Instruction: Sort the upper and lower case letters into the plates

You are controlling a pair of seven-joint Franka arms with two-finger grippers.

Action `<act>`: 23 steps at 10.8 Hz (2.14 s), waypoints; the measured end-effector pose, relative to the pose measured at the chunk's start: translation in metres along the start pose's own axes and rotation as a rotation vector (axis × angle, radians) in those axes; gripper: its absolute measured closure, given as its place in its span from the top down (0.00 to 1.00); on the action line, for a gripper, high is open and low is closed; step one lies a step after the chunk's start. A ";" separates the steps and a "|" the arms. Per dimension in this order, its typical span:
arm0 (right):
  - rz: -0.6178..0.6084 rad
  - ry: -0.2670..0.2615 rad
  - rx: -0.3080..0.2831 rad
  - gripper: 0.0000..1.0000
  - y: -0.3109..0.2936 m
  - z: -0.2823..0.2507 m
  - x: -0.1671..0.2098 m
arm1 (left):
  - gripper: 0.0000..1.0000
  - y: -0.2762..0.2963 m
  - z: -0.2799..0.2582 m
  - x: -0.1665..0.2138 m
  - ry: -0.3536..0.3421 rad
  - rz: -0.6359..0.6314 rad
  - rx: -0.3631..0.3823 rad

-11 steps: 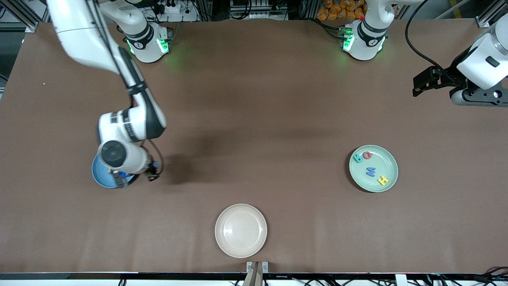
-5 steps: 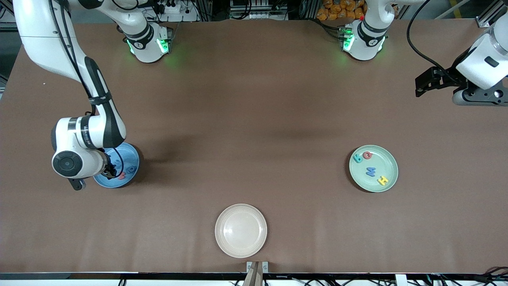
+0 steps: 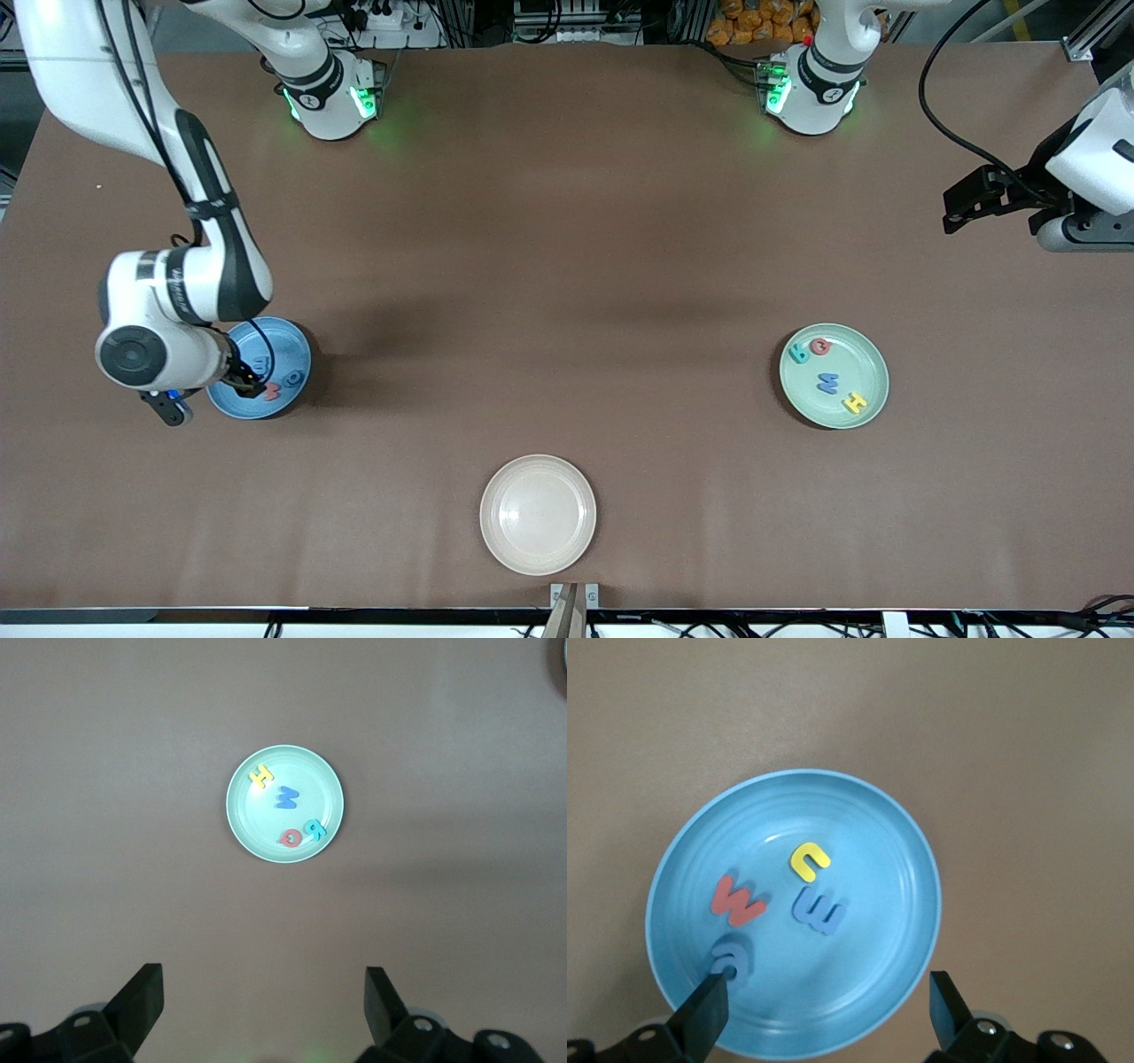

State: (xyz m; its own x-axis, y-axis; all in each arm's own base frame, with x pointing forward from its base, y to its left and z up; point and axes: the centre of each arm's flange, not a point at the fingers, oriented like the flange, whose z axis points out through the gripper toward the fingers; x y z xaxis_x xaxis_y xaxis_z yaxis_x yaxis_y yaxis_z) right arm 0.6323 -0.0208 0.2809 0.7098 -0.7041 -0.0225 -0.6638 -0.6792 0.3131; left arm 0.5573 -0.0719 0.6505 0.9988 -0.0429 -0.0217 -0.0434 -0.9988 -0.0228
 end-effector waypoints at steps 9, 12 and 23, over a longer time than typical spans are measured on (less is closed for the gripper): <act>-0.686 0.039 0.232 1.00 0.083 -0.119 -0.071 | 1.00 0.004 -0.012 -0.010 0.016 0.007 -0.009; -0.823 0.086 0.248 1.00 0.101 -0.201 -0.073 | 1.00 0.000 -0.012 -0.011 0.015 0.000 -0.009; -0.857 0.174 0.285 1.00 0.151 -0.346 -0.087 | 1.00 -0.035 -0.009 -0.010 0.001 -0.066 -0.103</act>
State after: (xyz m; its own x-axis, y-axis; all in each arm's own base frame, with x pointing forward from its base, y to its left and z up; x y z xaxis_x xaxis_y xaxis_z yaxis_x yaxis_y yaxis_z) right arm 0.5516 0.0100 0.6591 0.9959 0.0897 0.0116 0.0896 -0.9959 0.0089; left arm 0.5487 -0.0363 0.6606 0.9995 0.0226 -0.0221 0.0243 -0.9966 0.0789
